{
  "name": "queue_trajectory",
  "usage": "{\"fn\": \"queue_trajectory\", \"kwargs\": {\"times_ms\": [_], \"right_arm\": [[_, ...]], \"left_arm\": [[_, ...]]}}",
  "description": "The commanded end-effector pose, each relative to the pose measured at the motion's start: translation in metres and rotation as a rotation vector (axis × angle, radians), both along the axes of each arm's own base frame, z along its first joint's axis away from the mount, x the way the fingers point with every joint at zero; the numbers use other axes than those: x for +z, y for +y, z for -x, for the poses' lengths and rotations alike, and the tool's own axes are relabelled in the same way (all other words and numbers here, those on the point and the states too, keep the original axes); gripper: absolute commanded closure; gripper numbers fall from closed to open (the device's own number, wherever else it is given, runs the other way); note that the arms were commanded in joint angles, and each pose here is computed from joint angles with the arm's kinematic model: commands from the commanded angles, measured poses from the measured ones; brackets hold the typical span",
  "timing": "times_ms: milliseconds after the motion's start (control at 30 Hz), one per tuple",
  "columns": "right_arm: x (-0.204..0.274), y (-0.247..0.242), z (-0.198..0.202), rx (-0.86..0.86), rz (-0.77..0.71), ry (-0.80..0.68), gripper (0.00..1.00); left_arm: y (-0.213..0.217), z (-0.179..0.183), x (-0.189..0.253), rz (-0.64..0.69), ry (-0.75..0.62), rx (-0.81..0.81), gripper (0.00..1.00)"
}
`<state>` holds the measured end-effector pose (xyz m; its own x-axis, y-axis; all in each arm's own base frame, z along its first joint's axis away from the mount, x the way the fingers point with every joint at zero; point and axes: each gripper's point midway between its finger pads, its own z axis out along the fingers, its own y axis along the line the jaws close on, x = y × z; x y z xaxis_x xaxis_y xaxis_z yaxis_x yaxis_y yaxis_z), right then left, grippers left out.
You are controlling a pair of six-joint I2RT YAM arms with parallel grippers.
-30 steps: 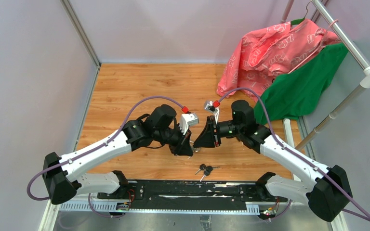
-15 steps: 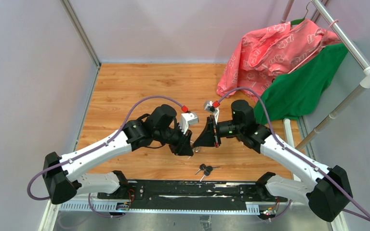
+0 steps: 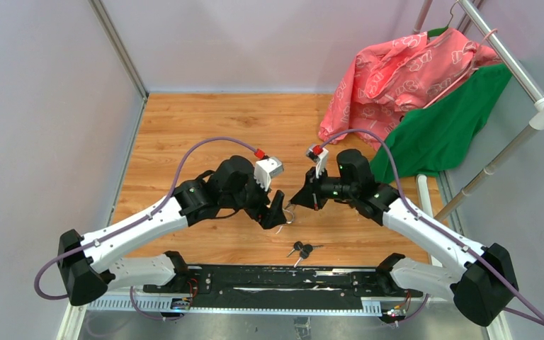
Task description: Unlock with the key
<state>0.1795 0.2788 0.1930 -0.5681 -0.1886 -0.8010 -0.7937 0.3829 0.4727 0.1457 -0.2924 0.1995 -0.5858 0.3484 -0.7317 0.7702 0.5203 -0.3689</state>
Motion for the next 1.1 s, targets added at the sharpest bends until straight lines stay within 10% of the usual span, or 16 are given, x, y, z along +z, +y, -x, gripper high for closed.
{"fn": "queue_trajectory", "kwargs": {"times_ms": [0, 333, 1067], "right_arm": [[-0.009, -0.027, -0.041, -0.273, 0.133, -0.029, 1.00], [0.002, -0.083, -0.068, -0.591, 0.264, -0.128, 1.00], [0.015, -0.108, -0.063, -0.656, 0.293, -0.196, 1.00]], "left_arm": [[0.013, -0.024, -0.036, -0.112, -0.056, 0.128, 0.15], [0.013, -0.064, -0.096, -0.427, -0.192, 0.223, 0.21], [-0.008, -0.104, -0.159, -0.686, -0.223, 0.194, 0.20]]}}
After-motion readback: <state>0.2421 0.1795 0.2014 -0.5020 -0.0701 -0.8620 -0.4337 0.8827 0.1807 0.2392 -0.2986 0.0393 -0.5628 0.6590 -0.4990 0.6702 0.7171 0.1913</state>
